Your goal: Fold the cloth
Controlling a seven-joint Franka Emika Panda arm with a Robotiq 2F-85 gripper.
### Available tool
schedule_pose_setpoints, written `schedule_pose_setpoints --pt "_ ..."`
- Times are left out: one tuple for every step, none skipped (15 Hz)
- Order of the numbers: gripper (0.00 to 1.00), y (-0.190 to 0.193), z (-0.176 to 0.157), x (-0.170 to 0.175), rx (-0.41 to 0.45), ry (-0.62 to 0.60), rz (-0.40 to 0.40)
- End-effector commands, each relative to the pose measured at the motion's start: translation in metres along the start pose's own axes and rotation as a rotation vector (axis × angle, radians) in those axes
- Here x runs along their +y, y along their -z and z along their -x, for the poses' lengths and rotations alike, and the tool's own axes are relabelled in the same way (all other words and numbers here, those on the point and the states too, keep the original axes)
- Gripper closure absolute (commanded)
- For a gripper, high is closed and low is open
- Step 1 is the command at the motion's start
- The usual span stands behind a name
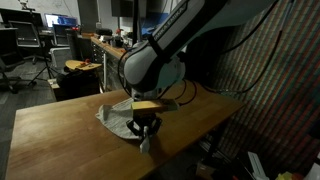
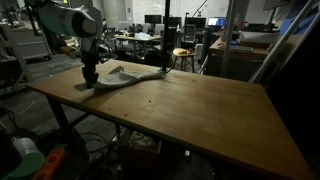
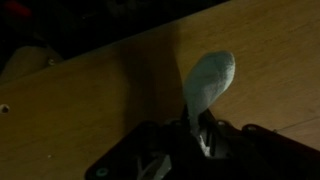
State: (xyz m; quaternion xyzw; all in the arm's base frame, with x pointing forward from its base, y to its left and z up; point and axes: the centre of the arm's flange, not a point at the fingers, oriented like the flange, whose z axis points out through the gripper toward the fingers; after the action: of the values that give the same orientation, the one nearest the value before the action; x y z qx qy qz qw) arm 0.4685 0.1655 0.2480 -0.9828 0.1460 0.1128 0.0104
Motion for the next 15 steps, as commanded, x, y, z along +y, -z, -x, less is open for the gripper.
schedule_pose_setpoints --pt "0.97 0.036 0.012 -0.015 -0.051 -0.011 0.079" --pt "0.97 0.043 0.016 -0.019 -0.068 -0.011 0.093" --pt "0.97 0.051 0.020 -0.021 -0.080 -0.009 0.107" --pt "0.97 0.058 0.023 -0.024 -0.089 -0.006 0.115" --pt "0.97 0.062 0.026 -0.026 -0.095 -0.004 0.125" --pt "0.97 0.068 0.029 -0.028 -0.099 -0.003 0.132" --pt "0.97 0.071 0.031 -0.029 -0.103 -0.003 0.139" --pt "0.97 0.075 0.031 -0.030 -0.107 -0.004 0.142" --pt "0.97 0.078 0.029 -0.030 -0.108 -0.010 0.140" --pt "0.97 0.083 0.025 -0.031 -0.108 -0.017 0.133" --pt "0.97 0.089 0.020 -0.033 -0.106 -0.031 0.119" --pt "0.97 0.094 0.015 -0.035 -0.104 -0.045 0.105" --pt "0.97 0.101 0.009 -0.037 -0.094 -0.062 0.097" --pt "0.97 0.109 0.002 -0.040 -0.088 -0.086 0.097" --pt "0.97 0.116 -0.004 -0.043 -0.091 -0.113 0.092"
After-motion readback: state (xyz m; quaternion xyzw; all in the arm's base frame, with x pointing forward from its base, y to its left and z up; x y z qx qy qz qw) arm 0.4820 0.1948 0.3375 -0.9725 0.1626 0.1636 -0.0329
